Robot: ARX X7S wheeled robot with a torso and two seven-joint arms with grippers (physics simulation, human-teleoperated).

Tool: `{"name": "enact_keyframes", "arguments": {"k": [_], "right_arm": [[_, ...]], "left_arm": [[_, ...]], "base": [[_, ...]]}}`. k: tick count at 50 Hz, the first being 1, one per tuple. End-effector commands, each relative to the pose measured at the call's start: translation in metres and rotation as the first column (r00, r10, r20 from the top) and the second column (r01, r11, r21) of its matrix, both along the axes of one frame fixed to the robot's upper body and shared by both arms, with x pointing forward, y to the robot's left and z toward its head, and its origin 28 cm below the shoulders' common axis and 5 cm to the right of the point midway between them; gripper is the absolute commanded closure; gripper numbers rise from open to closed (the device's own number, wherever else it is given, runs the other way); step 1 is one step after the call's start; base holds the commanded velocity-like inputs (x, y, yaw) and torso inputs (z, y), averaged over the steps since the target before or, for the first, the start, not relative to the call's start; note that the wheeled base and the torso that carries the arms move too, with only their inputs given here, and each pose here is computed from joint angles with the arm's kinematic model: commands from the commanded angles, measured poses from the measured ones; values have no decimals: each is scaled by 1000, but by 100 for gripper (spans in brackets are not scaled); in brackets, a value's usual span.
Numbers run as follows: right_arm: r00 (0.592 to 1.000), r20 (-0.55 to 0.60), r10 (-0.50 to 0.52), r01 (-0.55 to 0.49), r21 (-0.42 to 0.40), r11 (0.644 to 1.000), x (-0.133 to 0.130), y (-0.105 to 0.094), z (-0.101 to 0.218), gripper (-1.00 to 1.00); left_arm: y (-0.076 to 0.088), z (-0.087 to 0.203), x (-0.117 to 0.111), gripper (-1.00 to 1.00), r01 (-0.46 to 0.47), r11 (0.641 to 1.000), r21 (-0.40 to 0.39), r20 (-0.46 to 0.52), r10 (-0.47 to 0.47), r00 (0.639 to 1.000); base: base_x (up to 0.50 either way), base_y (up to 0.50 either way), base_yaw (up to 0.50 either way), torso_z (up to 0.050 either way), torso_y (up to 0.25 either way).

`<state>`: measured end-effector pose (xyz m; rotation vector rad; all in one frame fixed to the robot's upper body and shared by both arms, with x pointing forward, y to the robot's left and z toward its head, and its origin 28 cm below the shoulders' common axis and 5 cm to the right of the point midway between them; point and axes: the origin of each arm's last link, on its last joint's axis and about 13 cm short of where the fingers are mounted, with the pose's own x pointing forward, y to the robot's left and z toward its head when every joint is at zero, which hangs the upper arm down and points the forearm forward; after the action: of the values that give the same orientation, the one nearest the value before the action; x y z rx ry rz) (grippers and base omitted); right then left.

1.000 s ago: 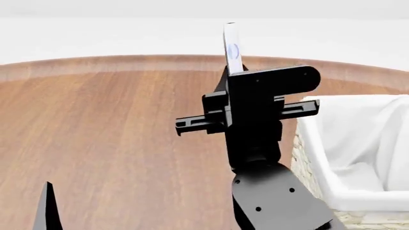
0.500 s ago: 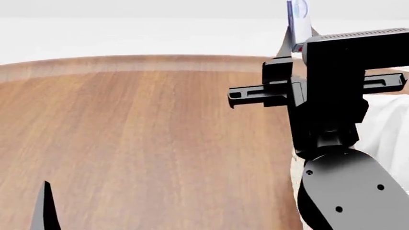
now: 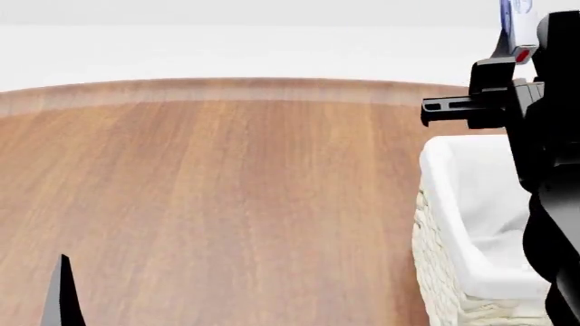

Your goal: Pick up the cream cheese box, and put it in the basket.

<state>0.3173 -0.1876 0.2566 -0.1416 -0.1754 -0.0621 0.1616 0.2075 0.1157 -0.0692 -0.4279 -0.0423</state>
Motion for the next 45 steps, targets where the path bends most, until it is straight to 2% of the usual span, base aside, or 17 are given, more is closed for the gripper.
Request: {"name": "enact_keyframes", "arguments": {"k": [1, 7, 8, 9, 12, 16, 18, 19, 23, 24, 29, 32, 33, 41, 45], "right_arm": [[993, -115, 0, 0, -2, 1000, 19, -31, 20, 100], [954, -281, 108, -97, 52, 994, 17, -50, 26, 100], [943, -312, 112, -92, 79, 993, 18, -53, 29, 100], [940, -329, 93, -74, 70, 995, 19, -55, 33, 100], [908, -398, 130, -91, 114, 989, 20, -57, 42, 100], [849, -514, 121, -77, 106, 991, 23, -63, 51, 100], [809, -569, 147, -75, 148, 986, 19, -68, 55, 100], [803, -580, 140, -61, 153, 986, 18, -69, 56, 100], [753, -643, 139, -44, 161, 986, 11, -74, 62, 100], [724, -676, 137, -53, 143, 988, 8, -73, 65, 100], [662, -743, 102, -51, 91, 995, 3, -71, 75, 100], [629, -770, 104, -55, 90, 994, 2, -68, 80, 100], [622, -778, 87, -46, 74, 996, 2, -68, 81, 100], [597, -793, 117, -64, 98, 993, 3, -64, 88, 100], [582, -803, 126, -53, 117, 992, 6, -63, 80, 100]], "left_arm": [[2, -1, 2, -100, -9, 1000, -1, 4, 9, 1000], [1, -1, 1, -100, -7, 1000, -4, 3, 7, 1000], [0, -1, 1, -100, -4, 1000, -2, 2, 4, 1000], [0, -1, 1, -100, -2, 1000, -1, 1, 2, 1000], [0, 0, 1, -100, -2, 1000, -1, 3, 2, 1000], [2, 2, 1, -100, -8, 1000, -6, 7, 8, 1000], [2, 2, 1, -100, -8, 1000, -6, 7, 8, 1000], [1, 2, 1, -100, -7, 1000, -8, 6, 7, 1000], [1, 2, 0, -100, -4, 1000, -8, 6, 5, 1000], [1, 3, 0, -100, -5, 1000, -9, 7, 5, 1000], [0, 2, -1, -100, -4, 1000, -6, 7, 4, 1000], [0, 3, -1, -100, -2, 1000, -7, 7, 2, 1000], [1, 3, 0, -100, -4, 1000, -7, 7, 4, 1000], [0, 3, 0, -100, -5, 1000, -8, 8, 5, 1000], [1, 4, 0, -100, -4, 1000, -8, 8, 4, 1000]], "base": [[0, 0, 0, 0, 0], [0, 0, 0, 0, 0], [0, 0, 0, 0, 0], [0, 0, 0, 0, 0], [0, 0, 0, 0, 0], [0, 0, 0, 0, 0], [0, 0, 0, 0, 0], [0, 0, 0, 0, 0], [0, 0, 0, 0, 0], [0, 0, 0, 0, 0], [0, 0, 0, 0, 0], [0, 0, 0, 0, 0], [0, 0, 0, 0, 0], [0, 0, 0, 0, 2], [0, 0, 0, 0, 0]]}}
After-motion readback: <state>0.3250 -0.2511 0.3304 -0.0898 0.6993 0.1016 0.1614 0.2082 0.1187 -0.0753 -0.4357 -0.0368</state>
